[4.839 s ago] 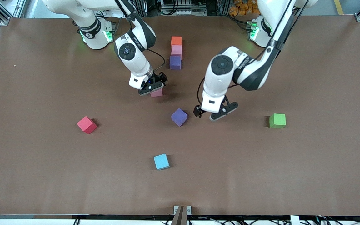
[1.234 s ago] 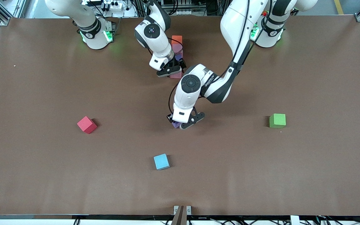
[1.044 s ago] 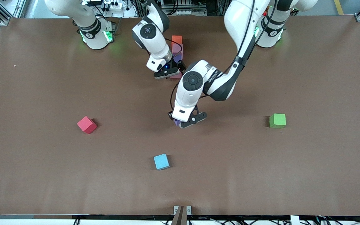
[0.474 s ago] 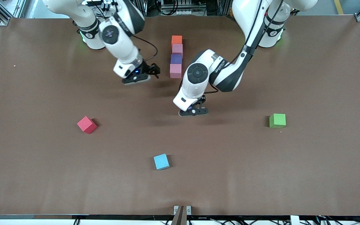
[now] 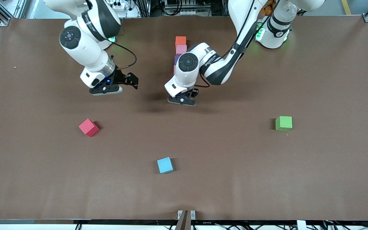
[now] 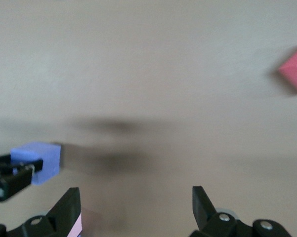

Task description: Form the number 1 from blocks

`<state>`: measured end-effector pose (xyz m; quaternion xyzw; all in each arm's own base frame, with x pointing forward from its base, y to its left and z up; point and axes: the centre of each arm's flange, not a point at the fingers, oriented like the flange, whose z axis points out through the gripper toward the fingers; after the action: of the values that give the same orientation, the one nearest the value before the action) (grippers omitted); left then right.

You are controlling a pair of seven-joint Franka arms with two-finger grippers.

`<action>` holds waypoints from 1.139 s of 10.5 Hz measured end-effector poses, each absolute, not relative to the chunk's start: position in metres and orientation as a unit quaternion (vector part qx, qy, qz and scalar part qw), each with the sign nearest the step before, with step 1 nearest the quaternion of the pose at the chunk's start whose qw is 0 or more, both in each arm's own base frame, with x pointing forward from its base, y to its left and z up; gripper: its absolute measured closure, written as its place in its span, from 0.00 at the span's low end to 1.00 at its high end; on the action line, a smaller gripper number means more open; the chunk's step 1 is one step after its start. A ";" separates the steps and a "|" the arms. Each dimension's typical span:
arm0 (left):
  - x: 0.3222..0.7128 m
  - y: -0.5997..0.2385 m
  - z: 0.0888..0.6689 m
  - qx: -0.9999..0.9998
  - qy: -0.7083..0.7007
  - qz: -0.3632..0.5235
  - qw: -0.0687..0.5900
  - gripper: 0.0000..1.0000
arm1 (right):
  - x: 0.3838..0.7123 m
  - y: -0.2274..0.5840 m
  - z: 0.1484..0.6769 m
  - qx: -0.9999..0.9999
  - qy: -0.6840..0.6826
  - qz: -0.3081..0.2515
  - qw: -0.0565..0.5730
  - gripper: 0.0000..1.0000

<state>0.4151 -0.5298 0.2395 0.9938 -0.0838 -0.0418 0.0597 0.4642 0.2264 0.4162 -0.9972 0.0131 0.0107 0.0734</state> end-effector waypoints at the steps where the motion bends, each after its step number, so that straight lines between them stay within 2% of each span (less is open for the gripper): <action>1: 0.403 -0.532 0.231 0.993 -0.091 -0.040 0.066 0.46 | 0.477 0.216 0.441 -0.998 0.025 0.015 0.061 0.00; 3: 0.385 -0.537 0.220 0.992 -0.090 -0.045 0.070 0.46 | 0.496 0.194 0.474 -0.998 0.040 0.007 0.055 0.00; 6: 0.369 -0.545 0.219 0.994 -0.061 -0.056 0.071 0.46 | 0.518 0.169 0.518 -0.999 0.041 -0.007 0.002 0.00; 8: 0.361 -0.547 0.216 0.995 -0.047 -0.063 0.068 0.46 | 0.538 0.155 0.551 -0.998 0.056 -0.022 -0.006 0.00; 12: 0.356 -0.545 0.213 0.995 -0.030 -0.072 0.067 0.46 | 0.563 0.117 0.573 -0.996 0.080 -0.034 -0.007 0.00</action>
<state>0.3556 -0.5455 0.2134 0.9948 -0.0298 -0.0716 0.0666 0.5627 0.1168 0.5731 -0.9962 0.0801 -0.0342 -0.0071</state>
